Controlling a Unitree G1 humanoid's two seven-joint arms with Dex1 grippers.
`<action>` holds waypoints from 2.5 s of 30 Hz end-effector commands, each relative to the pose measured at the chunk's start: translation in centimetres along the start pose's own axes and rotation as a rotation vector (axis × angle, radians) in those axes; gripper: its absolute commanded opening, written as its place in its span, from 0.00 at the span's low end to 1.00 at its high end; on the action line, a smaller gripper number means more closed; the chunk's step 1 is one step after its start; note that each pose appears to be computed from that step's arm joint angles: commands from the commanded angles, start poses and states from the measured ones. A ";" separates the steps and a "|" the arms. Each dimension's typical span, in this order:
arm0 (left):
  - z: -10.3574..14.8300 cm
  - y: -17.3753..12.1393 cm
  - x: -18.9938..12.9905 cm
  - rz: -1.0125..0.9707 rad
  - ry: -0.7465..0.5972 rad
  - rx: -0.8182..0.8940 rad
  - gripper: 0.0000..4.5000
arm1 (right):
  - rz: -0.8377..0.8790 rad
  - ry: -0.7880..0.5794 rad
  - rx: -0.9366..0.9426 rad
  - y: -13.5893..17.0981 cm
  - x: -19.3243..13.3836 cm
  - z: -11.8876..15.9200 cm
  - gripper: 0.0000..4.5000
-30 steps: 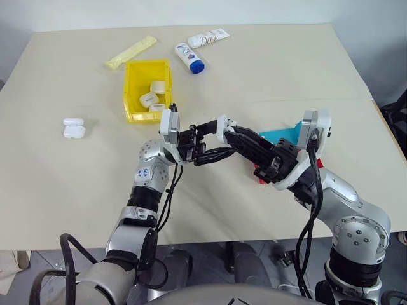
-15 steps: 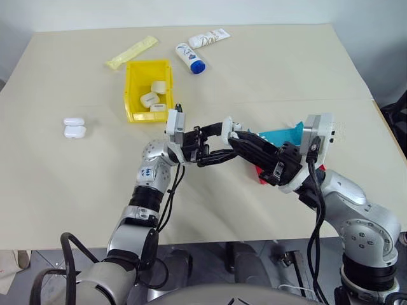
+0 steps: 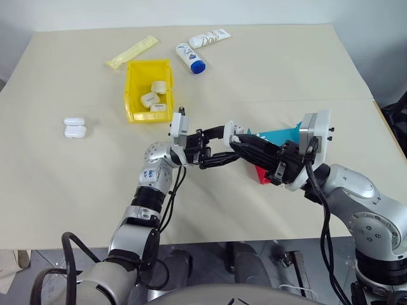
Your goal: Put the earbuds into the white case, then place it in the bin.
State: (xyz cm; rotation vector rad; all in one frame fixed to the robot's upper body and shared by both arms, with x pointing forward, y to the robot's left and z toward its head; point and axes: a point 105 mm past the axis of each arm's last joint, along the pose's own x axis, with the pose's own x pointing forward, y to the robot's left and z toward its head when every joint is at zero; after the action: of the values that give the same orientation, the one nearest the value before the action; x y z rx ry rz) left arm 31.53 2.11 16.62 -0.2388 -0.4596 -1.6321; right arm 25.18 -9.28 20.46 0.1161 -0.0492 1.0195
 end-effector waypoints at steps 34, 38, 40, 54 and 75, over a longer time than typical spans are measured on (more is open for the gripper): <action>3.5 0.1 0.1 -0.028 -0.105 0.178 0.63 | -0.347 0.090 0.266 -4.9 -3.1 -5.7 0.10; 3.5 0.1 0.2 -0.031 -0.106 0.178 0.63 | -0.350 0.085 0.276 -4.9 -3.2 -5.9 0.10; 3.4 0.2 0.2 -0.032 -0.106 0.178 0.63 | -0.347 0.084 0.274 -4.8 -3.1 -5.8 0.10; 2.7 0.0 0.3 -0.056 -0.075 0.158 0.63 | -0.218 0.045 0.132 -3.0 -1.3 -2.4 0.47; 2.4 0.8 0.0 -0.022 -0.052 0.145 0.63 | -0.174 0.101 -0.008 -2.1 -3.1 0.3 0.47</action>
State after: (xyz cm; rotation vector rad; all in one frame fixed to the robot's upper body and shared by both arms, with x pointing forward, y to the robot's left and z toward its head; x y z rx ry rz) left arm 31.94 3.07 18.10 -0.1718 -0.5784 -1.6175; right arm 25.71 -12.88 19.05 0.0799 0.0985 0.8479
